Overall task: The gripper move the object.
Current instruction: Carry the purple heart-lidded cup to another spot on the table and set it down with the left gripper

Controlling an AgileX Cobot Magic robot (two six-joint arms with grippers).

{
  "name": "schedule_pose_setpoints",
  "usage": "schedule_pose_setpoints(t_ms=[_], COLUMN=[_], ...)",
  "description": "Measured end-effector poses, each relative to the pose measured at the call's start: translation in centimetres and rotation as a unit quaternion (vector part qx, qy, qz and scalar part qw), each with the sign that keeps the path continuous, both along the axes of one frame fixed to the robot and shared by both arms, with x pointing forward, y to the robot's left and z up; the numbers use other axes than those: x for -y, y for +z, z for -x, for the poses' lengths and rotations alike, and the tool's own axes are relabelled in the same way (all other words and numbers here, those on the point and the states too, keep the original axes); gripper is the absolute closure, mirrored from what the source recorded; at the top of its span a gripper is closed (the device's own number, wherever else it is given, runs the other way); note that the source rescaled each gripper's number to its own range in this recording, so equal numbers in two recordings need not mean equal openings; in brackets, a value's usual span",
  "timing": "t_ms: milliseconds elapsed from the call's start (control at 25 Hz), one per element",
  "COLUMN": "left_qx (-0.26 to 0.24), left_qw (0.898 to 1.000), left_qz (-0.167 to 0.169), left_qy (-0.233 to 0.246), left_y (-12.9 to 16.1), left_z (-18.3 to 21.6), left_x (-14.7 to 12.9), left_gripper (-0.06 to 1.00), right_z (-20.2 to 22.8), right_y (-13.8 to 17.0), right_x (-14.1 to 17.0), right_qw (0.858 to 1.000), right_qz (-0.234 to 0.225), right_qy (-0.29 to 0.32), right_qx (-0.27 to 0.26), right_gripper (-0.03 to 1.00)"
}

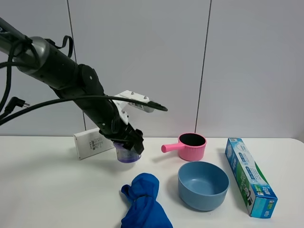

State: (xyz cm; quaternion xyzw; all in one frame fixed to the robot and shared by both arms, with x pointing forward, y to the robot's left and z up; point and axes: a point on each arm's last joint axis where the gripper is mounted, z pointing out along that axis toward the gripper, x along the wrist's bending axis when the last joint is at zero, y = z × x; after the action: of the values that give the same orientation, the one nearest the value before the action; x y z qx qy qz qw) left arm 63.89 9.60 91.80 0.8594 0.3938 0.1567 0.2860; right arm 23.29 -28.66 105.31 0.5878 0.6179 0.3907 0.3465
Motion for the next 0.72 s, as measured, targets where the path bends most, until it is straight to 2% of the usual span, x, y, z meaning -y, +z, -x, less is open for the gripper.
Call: schedule_pose_setpoints(t_ms=[240,360,440,560,720], left_qx=[-0.041,-0.076,-0.102,-0.131,-0.164], left_qw=[0.997,0.989,0.979,0.970,0.965], left_qz=[0.039,0.076,0.091,0.070,-0.012], left_qy=[0.046,0.104,0.150,0.194,0.205], left_y=[2.6,4.3,5.3,6.0,5.9], left_z=[0.8,1.2,1.4,1.7,2.4], left_x=[-0.4,-1.2,-2.2,-4.0,-6.1], left_gripper=[0.93,0.93,0.93,0.93,0.93], right_z=[0.0,0.0,0.0,0.0,0.0], right_y=[0.0,0.0,0.0,0.0,0.0], right_x=[0.0,0.0,0.0,0.0,0.0], right_qw=[1.000,1.000,1.000,1.000,1.000], right_qz=[0.000,0.000,0.000,0.000,0.000], right_qy=[0.000,0.000,0.000,0.000,0.000], right_qx=[0.000,0.000,0.000,0.000,0.000], right_gripper=[-0.03,-0.03,-0.03,-0.03,-0.03])
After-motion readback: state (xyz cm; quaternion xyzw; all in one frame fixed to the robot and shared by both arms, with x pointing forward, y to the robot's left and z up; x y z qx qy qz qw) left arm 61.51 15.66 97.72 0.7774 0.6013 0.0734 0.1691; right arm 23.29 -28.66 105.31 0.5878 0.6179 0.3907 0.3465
